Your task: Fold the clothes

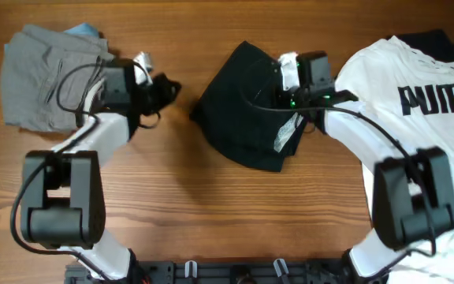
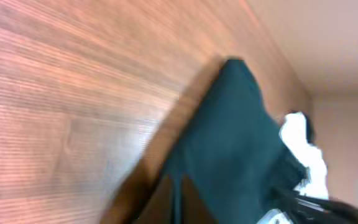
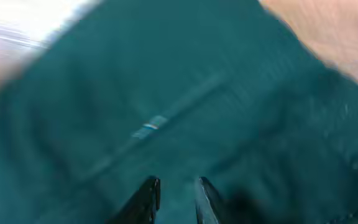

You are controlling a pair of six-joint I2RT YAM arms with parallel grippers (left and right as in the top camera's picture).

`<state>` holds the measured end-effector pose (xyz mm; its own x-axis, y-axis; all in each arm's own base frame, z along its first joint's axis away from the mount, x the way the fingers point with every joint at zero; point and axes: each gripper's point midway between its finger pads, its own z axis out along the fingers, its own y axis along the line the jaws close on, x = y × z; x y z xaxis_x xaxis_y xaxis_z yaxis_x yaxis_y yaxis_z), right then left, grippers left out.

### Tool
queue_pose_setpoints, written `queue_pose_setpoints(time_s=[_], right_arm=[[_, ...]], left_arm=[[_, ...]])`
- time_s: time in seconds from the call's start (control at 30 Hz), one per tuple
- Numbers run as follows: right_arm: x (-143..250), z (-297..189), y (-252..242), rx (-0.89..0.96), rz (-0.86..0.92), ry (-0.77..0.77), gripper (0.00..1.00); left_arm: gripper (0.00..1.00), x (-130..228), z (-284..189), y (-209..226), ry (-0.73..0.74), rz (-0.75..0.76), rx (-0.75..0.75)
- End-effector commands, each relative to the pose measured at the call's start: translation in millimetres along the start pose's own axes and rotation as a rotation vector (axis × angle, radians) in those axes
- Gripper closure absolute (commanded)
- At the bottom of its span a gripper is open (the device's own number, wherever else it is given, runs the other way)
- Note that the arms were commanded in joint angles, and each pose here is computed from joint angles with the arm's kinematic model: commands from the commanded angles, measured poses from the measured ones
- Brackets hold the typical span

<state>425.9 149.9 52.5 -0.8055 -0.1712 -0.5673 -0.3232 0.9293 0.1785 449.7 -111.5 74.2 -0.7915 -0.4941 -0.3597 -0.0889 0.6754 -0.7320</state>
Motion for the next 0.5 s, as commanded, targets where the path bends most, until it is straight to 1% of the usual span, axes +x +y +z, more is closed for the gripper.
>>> queue_pose_setpoints(time_s=[0.0, 0.07, 0.13, 0.2, 0.23, 0.27, 0.3, 0.33, 0.37, 0.43, 0.47], right_arm=[[63.3, 33.2, -62.7, 0.293, 0.197, 0.186, 0.86], [100.7, 38.1, -63.8, 0.285, 0.299, 0.314, 0.88], [131.7, 35.1, -34.7, 0.131, 0.345, 0.463, 0.89], [153.6, 21.9, -0.5, -0.02, 0.331, 0.592, 0.89], [162.7, 16.0, 7.7, -0.038, 0.329, 0.64, 0.89], [170.4, 10.4, 19.6, -0.073, 0.313, 0.685, 0.89], [175.4, 5.5, 34.5, -0.135, 0.276, 0.716, 0.89], [181.3, -1.4, 54.4, -0.22, 0.212, 0.75, 0.87], [185.1, -6.2, 62.2, -0.24, 0.162, 0.768, 0.86], [180.0, -9.5, 65.2, -0.196, 0.062, 0.74, 0.84], [169.3, -10.8, 64.4, -0.178, 0.036, 0.697, 0.82]], left_arm=[[0.88, -1.0, -22.2, -31.9, 0.141, 0.049, 0.189], [0.83, 21.9, -22.9, -26.1, 0.222, 0.055, 0.16], [0.77, 57.4, -22.9, -17.4, 0.341, 0.045, 0.099], [0.71, 89.7, -27.0, -11.5, 0.452, -0.017, 0.033], [0.69, 99.5, -29.4, -8.1, 0.485, -0.038, 0.003], [0.65, 110.4, -32.5, -1.6, 0.519, -0.058, -0.049], [0.45, 119.5, -35.7, 7.3, 0.544, -0.069, -0.115], [0.31, 128.1, -39.1, 16.4, 0.567, -0.074, -0.181], [0.23, 136.9, -42.0, 21.2, 0.592, -0.073, -0.226], [0.04, 152.2, -43.4, 22.2, 0.632, -0.067, -0.25], [0.0, 157.3, -43.1, 22.1, 0.642, -0.067, -0.254]])
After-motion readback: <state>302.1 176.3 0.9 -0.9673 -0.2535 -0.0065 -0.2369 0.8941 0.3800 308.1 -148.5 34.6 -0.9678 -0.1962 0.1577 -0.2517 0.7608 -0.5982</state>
